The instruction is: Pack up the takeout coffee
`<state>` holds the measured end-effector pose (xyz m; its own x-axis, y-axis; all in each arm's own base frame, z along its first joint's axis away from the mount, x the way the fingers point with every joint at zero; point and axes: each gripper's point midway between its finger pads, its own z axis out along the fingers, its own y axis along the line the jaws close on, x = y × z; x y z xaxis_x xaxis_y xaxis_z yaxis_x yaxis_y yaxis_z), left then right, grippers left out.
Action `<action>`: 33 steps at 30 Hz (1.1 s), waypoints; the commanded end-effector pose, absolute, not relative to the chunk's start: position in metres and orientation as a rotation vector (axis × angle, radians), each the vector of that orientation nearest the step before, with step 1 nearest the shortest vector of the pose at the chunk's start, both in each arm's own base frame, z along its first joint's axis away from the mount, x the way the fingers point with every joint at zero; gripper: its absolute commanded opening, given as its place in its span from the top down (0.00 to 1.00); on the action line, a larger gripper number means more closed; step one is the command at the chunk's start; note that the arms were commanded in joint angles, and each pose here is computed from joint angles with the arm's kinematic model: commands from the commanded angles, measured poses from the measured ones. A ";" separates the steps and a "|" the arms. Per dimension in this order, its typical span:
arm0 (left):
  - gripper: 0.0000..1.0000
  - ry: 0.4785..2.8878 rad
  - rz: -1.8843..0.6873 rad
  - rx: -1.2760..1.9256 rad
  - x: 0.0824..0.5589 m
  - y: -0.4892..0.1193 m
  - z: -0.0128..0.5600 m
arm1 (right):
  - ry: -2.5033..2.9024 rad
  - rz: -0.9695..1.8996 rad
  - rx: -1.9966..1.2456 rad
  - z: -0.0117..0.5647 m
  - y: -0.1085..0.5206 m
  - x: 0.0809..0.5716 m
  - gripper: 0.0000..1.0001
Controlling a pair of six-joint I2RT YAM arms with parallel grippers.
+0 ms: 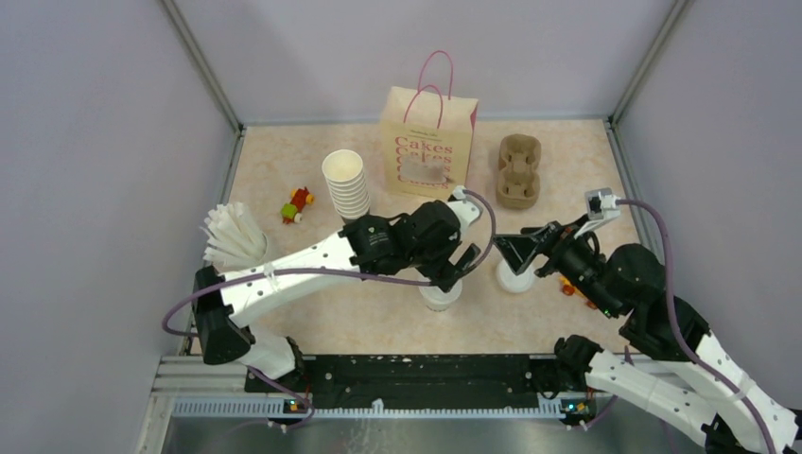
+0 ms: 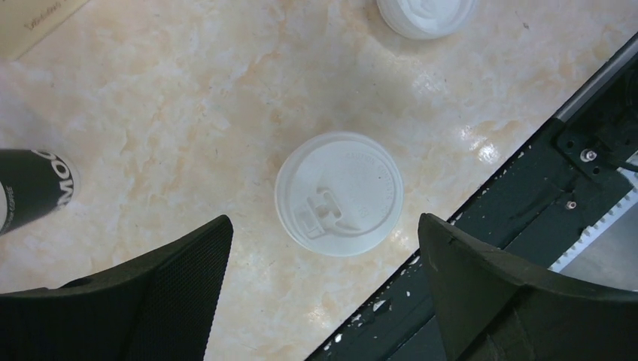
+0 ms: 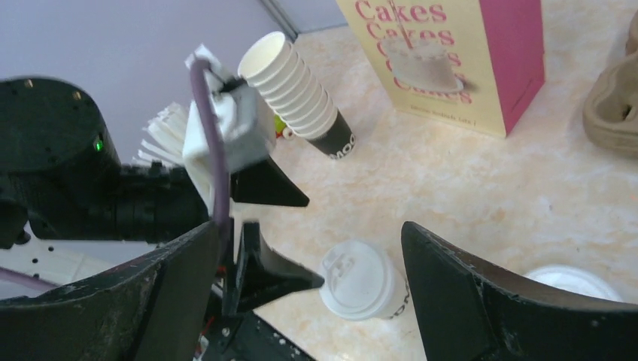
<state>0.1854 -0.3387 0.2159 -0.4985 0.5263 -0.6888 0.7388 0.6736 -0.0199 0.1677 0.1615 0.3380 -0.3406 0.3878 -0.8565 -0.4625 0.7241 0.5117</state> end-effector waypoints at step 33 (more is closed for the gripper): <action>0.15 2.499 -1.207 0.501 0.180 -0.295 0.157 | 2.322 0.896 -0.067 0.151 0.228 0.176 0.64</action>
